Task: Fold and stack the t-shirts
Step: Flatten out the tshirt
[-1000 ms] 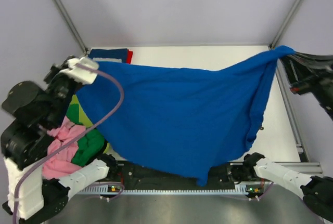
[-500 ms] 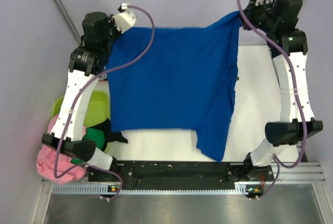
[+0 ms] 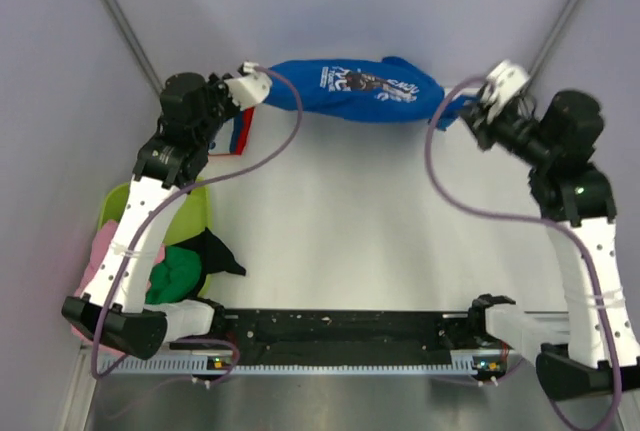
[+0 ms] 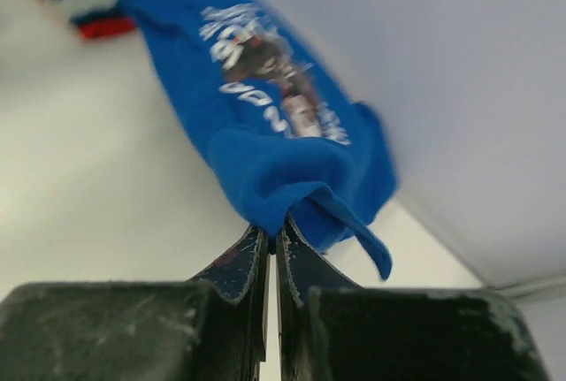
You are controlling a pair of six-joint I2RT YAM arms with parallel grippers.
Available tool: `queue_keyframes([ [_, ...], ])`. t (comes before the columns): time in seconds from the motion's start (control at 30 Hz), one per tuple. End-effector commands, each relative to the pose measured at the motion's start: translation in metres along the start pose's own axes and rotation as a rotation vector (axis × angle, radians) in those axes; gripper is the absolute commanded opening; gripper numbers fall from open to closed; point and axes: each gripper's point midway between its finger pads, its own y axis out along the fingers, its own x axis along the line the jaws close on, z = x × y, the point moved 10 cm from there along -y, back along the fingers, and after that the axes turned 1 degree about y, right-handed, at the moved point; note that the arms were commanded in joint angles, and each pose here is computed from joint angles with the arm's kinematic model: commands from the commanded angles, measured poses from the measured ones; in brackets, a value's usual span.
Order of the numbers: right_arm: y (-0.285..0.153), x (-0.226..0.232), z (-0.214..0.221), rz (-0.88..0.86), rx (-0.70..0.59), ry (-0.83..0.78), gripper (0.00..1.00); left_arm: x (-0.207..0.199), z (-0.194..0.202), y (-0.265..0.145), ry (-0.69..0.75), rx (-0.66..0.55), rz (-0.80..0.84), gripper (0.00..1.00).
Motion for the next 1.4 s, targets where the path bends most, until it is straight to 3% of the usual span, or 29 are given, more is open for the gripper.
queue_keyframes([
  [0.0, 0.010, 0.079, 0.096, -0.349, 0.133, -0.243, 0.00, -0.055, 0.042, 0.012, 0.089, 0.052, 0.144, 0.00],
  [0.1, 0.019, 0.150, 0.140, -0.566, 0.275, -0.264, 0.01, -0.089, 0.080, 0.022, 0.074, 0.186, 0.218, 0.00],
  [0.3, 0.010, 0.275, 0.211, -0.984, 0.576, -0.465, 0.21, -0.126, 0.142, 0.040, -0.018, 0.440, 0.304, 0.00],
  [0.4, 0.002, 0.286, 0.208, -1.033, 0.594, -0.379, 0.43, -0.140, 0.156, 0.036, -0.022, 0.458, 0.354, 0.00],
  [0.5, -0.001, 0.273, 0.185, -0.894, 0.519, -0.311, 0.59, -0.148, 0.163, 0.028, -0.023, 0.453, 0.368, 0.00],
  [0.6, 0.017, 0.233, 0.161, -0.476, 0.512, -0.092, 0.70, -0.151, 0.167, 0.022, -0.033, 0.460, 0.358, 0.00],
  [0.67, 0.032, 0.189, 0.163, -0.237, 0.569, 0.200, 0.70, -0.153, 0.168, 0.018, -0.046, 0.469, 0.353, 0.00],
  [0.77, 0.044, 0.135, 0.190, 0.130, 0.616, 0.499, 0.70, -0.158, 0.170, 0.009, -0.077, 0.465, 0.362, 0.00],
  [0.9, 0.048, 0.077, 0.237, 0.455, 0.608, 0.733, 0.73, -0.164, 0.172, -0.002, -0.102, 0.451, 0.384, 0.00],
  [1.0, 0.050, 0.049, 0.269, 0.613, 0.681, 0.803, 0.73, -0.168, 0.173, -0.010, -0.115, 0.457, 0.398, 0.00],
  [1.07, 0.056, 0.041, 0.291, 0.642, 0.759, 0.832, 0.72, -0.170, 0.174, -0.015, -0.125, 0.460, 0.408, 0.00],
  [1.27, 0.087, 0.048, 0.333, 0.476, 0.901, 0.919, 0.59, -0.173, 0.174, -0.021, -0.151, 0.459, 0.405, 0.00],
  [1.33, 0.093, 0.046, 0.343, 0.471, 0.931, 0.918, 0.39, -0.173, 0.175, -0.021, -0.155, 0.463, 0.408, 0.00],
  [1.37, 0.096, 0.043, 0.346, 0.463, 0.936, 0.934, 0.22, -0.174, 0.175, -0.022, -0.155, 0.466, 0.413, 0.00],
])
